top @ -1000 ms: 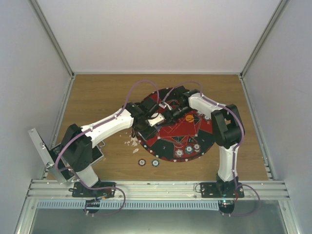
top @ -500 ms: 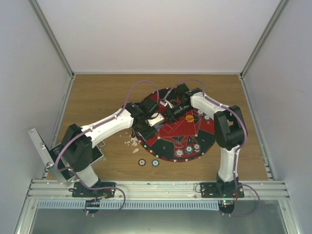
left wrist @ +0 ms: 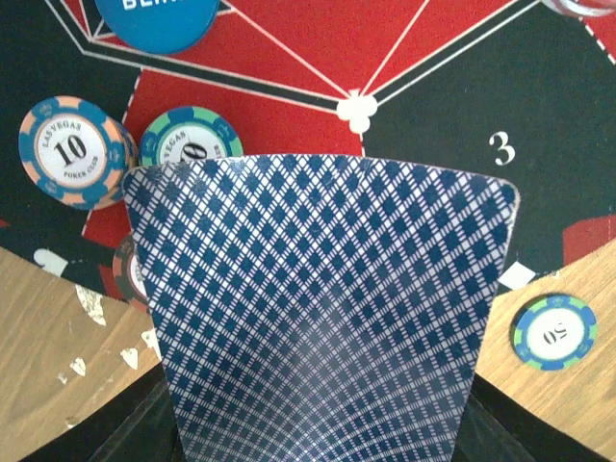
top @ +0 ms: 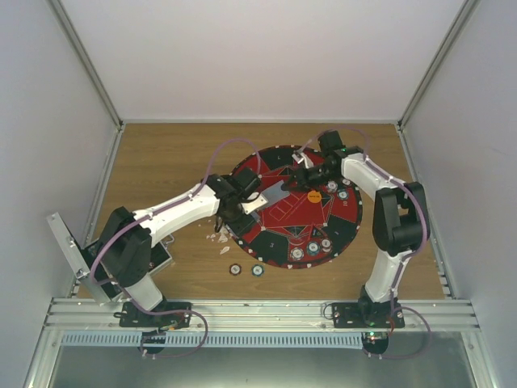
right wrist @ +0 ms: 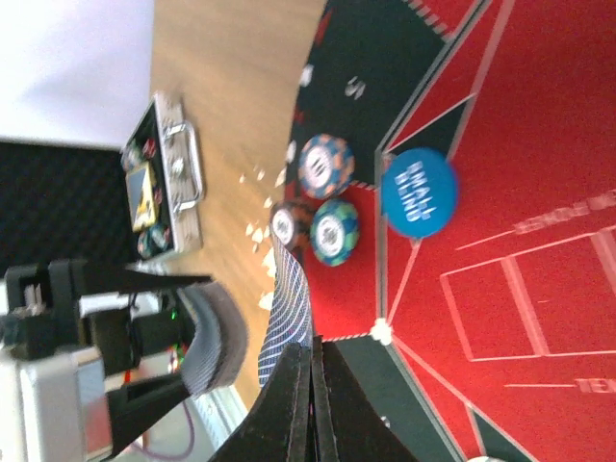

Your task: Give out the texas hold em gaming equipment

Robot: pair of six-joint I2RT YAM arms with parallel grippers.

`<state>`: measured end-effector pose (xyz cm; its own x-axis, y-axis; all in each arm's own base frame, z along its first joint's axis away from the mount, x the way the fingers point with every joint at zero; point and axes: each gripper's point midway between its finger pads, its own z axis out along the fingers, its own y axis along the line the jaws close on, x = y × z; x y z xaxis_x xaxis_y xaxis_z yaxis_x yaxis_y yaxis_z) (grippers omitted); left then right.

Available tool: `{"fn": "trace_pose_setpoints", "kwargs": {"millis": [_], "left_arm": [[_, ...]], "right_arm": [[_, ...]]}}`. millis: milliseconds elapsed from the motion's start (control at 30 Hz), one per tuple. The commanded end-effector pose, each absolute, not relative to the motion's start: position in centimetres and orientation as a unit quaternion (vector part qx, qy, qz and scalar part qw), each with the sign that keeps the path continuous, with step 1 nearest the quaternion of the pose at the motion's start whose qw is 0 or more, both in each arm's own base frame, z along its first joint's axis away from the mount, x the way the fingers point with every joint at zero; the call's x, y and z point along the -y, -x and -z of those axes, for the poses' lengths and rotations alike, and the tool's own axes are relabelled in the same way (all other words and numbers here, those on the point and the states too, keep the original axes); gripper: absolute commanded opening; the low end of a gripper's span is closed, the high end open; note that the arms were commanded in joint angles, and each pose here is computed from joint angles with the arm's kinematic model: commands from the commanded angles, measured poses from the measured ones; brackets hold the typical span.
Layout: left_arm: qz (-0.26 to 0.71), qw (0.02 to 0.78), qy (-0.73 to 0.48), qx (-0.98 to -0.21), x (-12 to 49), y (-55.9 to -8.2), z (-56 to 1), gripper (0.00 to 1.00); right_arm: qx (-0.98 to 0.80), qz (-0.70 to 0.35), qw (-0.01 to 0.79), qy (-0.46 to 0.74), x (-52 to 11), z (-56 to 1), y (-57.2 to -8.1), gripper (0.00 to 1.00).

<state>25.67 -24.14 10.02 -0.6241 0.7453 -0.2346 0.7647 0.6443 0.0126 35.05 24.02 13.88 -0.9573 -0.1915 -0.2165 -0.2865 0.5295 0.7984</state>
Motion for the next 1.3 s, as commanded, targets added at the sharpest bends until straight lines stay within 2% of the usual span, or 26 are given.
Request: {"fn": "trace_pose_setpoints", "kwargs": {"millis": [0,267,467,833,900,967,1067,1200,1267], "left_arm": [[0.048,0.139,-0.413,-0.899,23.7,-25.9,-11.4,0.58],[0.050,0.151,-0.388,-0.908,22.7,-27.2,-12.3,0.59],[0.050,0.161,-0.379,-0.910,22.1,-27.5,-12.6,0.58],[0.056,0.172,-0.365,-0.913,22.0,-27.8,-12.7,0.58],[0.058,0.171,-0.367,-0.913,22.1,-27.7,-12.6,0.58],[0.059,0.172,-0.369,-0.912,22.1,-27.7,-12.5,0.58],[0.064,0.173,-0.375,-0.909,22.4,-27.7,-12.5,0.59],[0.064,0.168,-0.381,-0.907,22.4,-27.5,-12.2,0.59],[0.063,0.167,-0.386,-0.905,22.4,-27.5,-12.1,0.59]], "right_arm": [[-0.882,-0.448,0.129,0.069,-22.3,-14.4,-39.2,0.01],[-0.871,-0.450,0.198,-0.026,-23.7,-13.1,-45.0,0.01],[-0.887,-0.419,0.193,-0.021,-27.1,-10.8,-45.9,0.01],[-0.920,-0.368,0.133,-0.029,-27.5,-4.4,-45.2,0.01],[-0.925,-0.355,0.129,-0.028,-27.4,-4.0,-45.2,0.08],[-0.930,-0.342,0.135,-0.028,-27.0,-4.2,-45.4,0.21],[-0.941,-0.307,0.144,-0.025,-25.8,-4.9,-45.3,0.30],[-0.941,-0.277,0.194,0.010,-23.5,-8.5,-45.4,0.67],[-0.925,-0.318,0.199,0.062,-23.8,-10.8,-44.4,0.73]]}}
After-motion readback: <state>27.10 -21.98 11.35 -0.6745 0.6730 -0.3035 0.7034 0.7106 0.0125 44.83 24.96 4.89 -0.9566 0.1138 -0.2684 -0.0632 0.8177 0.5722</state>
